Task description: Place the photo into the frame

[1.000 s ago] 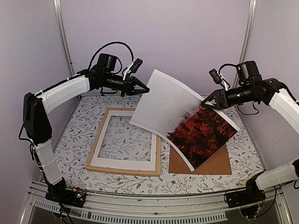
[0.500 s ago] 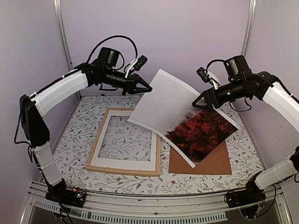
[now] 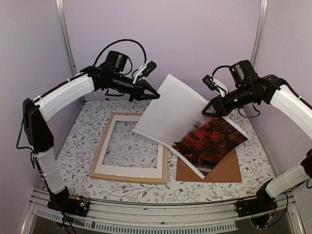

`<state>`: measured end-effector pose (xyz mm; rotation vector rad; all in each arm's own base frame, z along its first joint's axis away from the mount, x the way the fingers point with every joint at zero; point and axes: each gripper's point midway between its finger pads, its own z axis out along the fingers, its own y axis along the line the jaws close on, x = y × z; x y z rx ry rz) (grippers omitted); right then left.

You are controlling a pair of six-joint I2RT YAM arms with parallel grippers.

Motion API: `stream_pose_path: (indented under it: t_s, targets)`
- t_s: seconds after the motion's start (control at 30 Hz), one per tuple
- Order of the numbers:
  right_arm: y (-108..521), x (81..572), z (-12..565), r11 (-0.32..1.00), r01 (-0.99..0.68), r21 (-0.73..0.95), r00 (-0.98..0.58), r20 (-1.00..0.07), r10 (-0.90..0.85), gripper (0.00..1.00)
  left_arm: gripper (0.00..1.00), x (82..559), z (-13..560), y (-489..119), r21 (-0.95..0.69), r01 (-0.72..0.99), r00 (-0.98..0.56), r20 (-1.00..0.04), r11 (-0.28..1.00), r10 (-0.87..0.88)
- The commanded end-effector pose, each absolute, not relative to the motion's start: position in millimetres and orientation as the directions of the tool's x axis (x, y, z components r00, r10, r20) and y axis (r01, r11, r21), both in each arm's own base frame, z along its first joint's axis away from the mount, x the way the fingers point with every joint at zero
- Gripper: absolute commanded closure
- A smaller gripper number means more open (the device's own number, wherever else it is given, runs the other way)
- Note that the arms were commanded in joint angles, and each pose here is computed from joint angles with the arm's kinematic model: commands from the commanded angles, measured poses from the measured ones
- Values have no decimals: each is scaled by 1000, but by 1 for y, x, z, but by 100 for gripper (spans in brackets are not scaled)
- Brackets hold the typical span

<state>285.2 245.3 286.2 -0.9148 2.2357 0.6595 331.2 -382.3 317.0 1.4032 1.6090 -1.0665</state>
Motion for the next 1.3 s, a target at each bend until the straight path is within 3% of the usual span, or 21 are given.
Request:
stream_pose_path:
  t_s: [0.0, 0.23, 0.43, 0.57, 0.7, 0.87, 1.03, 1.27]
  targets:
    - [248, 285, 297, 621, -759, 193, -538, -724, -432, 69, 100, 328, 316, -390, -123, 992, -128, -914, 37, 385]
    - [249, 285, 293, 619, -760, 198, -542, -719, -436, 81, 100, 328, 313, -393, -130, 991, -131, -912, 30, 387]
    - [250, 284, 297, 616, -760, 206, -542, -724, -426, 100, 98, 332, 314, -391, -118, 991, -132, -913, 59, 386]
    - [251, 285, 306, 622, -752, 218, -546, -734, -404, 100, 77, 340, 316, -382, -101, 986, -142, -920, 130, 365]
    - [253, 284, 323, 620, -746, 242, -546, -755, -362, 100, 52, 367, 321, -354, -95, 938, -205, -928, 333, 312]
    - [253, 282, 352, 610, -744, 274, -537, -788, -300, 100, 35, 404, 303, -282, -211, 736, -408, -896, 643, 173]
    - [251, 285, 378, 597, -733, 326, -546, -806, -229, 100, 21, 417, 237, -184, -263, 358, -605, -796, 896, 8]
    - [255, 294, 395, 551, -736, 392, -556, -816, -162, 100, 13, 406, 131, -66, -241, -51, -736, -647, 969, -199]
